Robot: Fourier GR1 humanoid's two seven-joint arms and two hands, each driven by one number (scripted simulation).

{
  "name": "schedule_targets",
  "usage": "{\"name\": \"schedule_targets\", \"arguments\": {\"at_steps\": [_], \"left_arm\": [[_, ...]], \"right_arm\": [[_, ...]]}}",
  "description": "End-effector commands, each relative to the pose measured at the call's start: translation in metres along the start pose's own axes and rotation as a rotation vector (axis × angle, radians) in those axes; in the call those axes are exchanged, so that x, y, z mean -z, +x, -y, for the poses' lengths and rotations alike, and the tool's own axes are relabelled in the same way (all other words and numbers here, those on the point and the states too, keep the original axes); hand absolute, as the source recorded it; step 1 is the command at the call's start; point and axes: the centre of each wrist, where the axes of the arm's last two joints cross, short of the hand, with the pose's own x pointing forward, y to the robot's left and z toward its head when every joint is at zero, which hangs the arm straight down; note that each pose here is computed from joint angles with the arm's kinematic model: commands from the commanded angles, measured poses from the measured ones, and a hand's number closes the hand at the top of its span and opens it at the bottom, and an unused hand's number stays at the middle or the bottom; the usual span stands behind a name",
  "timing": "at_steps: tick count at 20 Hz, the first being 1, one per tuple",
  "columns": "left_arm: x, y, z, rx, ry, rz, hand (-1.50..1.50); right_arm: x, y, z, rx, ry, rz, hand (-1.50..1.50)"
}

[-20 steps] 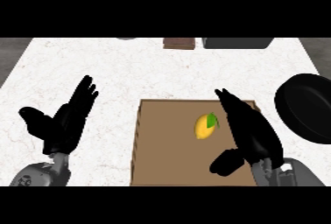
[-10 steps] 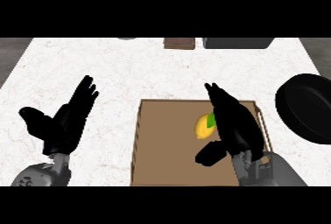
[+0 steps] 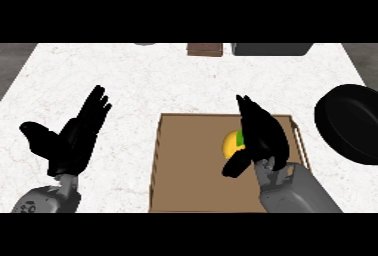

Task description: Pick the lemon from the tray and place it in the pot

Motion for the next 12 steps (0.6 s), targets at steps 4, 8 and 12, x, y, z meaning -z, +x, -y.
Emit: {"name": "schedule_targets", "arguments": {"at_steps": [4,8,12], "left_arm": [[0.009,-0.008,0.004,0.023,0.002,-0.009,0.00],[0.008,0.007,-0.006,0.004,0.003,0.012,0.00],[0.001,0.006,0.000,-0.009,0.004,0.003,0.00]], "right_arm": [[0.010,0.019,-0.030,-0.083,0.055,-0.116,-1.50],[0.019,0.007,-0.035,-0.137,0.087,-0.148,-1.50],[0.036,0.003,-0.045,-0.164,0.106,-0.210,-1.50]]}}
